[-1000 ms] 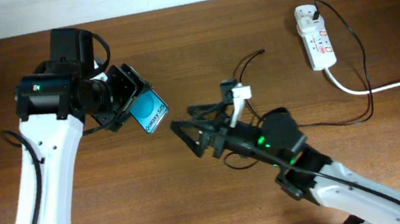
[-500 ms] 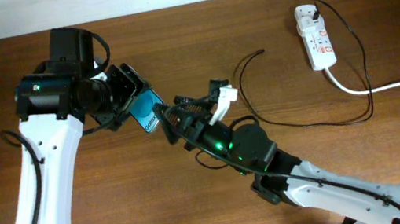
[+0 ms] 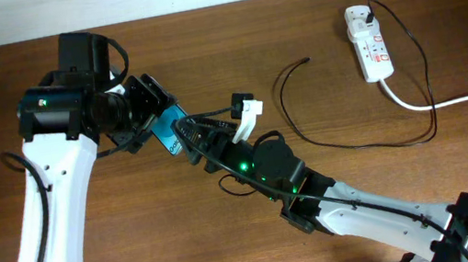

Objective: Plug charger to phone and switch on socket
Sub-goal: 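Close the right gripper on the phone's side edge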

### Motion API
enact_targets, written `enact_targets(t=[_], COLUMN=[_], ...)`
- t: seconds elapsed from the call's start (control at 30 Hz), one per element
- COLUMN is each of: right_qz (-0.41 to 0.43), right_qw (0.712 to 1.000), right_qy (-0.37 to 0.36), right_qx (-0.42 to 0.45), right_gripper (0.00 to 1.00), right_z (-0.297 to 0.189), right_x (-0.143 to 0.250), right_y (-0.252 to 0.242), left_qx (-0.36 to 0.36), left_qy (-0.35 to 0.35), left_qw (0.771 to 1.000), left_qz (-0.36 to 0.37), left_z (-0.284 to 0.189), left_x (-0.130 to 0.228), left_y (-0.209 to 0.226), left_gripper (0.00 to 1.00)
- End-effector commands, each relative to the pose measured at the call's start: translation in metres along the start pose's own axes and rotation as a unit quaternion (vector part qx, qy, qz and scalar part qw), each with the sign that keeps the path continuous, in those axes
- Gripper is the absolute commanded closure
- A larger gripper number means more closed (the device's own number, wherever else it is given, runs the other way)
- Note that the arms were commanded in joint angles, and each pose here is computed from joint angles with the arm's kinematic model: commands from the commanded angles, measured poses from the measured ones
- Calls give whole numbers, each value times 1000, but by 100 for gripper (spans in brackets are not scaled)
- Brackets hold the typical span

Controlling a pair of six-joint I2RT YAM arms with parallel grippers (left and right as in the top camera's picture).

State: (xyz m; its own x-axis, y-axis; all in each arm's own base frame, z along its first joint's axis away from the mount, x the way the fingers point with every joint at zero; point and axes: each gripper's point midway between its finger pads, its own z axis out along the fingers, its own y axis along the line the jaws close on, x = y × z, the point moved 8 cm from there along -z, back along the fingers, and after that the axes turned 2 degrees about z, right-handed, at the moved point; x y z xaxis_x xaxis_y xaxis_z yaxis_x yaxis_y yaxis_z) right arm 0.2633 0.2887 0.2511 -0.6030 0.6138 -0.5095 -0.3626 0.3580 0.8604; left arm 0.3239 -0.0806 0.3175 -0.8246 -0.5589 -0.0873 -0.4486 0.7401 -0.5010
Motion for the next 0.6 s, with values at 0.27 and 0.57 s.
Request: enact_targets(t=[0.27,0.57], right_qz=[16,18], right_qw=[1000,1000], right_qy=[-2,-12], right_qx=[-24,-22], right_gripper=[29,31], right_z=[4,4], right_x=[2,5], right_y=[13,18], left_qx=[15,15], left_qy=[-22,-22], left_qw=[1000,1000], left_qz=[3,3], left_z=[-15,-15], left_x=[1,1], left_y=[-6,-6], left_gripper=[62,62])
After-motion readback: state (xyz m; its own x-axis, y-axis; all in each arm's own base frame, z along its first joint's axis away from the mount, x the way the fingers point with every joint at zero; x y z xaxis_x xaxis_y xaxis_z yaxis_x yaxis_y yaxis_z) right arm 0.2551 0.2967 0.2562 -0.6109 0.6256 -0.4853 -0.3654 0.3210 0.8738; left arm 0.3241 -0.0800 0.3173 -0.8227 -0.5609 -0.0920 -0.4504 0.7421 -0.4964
